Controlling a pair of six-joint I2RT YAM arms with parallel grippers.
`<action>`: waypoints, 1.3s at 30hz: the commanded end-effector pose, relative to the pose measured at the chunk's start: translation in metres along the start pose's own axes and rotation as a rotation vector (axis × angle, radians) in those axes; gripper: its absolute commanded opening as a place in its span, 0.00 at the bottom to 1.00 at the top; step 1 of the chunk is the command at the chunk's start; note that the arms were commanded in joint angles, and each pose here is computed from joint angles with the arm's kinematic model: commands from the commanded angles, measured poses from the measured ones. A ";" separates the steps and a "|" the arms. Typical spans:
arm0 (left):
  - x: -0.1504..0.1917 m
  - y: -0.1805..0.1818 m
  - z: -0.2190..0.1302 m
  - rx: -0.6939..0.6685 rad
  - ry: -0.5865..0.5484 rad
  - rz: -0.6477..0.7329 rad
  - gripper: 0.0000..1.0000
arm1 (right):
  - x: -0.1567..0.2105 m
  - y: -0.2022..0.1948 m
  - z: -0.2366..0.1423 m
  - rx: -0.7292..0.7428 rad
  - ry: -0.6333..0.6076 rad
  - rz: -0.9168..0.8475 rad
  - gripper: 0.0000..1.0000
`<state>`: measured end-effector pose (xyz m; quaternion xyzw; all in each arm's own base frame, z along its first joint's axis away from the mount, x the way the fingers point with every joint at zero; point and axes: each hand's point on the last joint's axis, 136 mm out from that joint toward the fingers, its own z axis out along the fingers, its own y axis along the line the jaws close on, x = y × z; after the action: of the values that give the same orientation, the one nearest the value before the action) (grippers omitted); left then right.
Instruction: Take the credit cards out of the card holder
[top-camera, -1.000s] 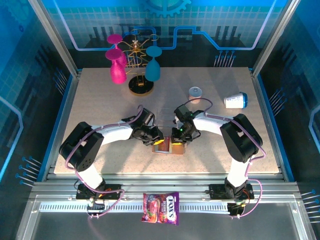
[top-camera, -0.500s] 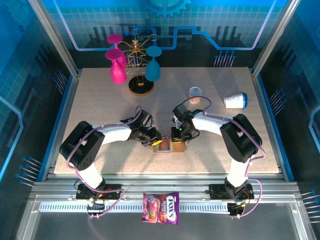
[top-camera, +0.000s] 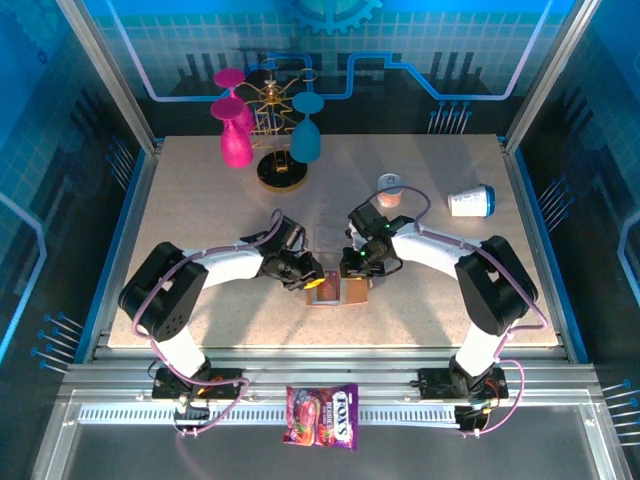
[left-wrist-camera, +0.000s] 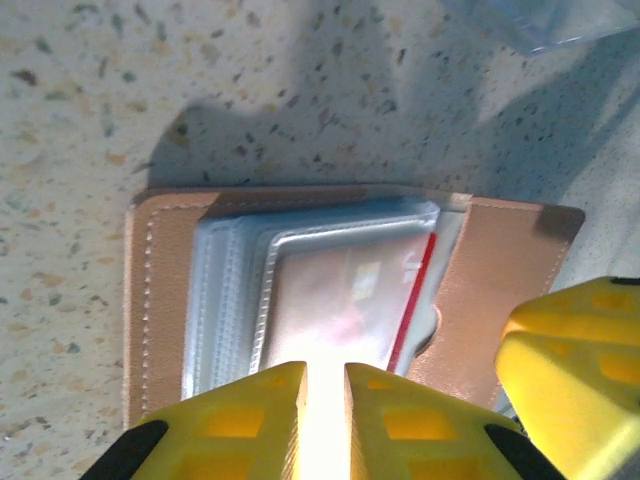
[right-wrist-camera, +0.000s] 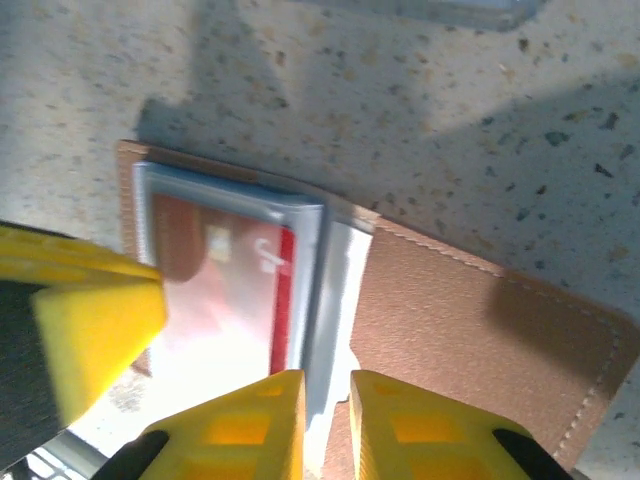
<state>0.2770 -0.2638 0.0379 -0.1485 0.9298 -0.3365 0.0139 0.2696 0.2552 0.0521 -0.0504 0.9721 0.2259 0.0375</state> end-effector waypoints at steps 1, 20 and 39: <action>-0.003 -0.014 -0.009 0.026 0.004 0.029 0.18 | 0.002 0.014 -0.007 -0.079 0.004 0.030 0.22; 0.007 -0.004 0.001 0.033 0.056 0.007 0.14 | 0.008 0.019 0.005 -0.244 0.040 0.100 0.24; 0.007 0.011 0.004 -0.039 0.059 -0.005 0.12 | 0.005 0.023 0.018 -0.279 0.089 0.116 0.18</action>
<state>0.2691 -0.2652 0.0325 -0.1397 0.9317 -0.3350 -0.0119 0.2572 0.2774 0.0415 -0.0102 0.9386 0.3442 -0.0219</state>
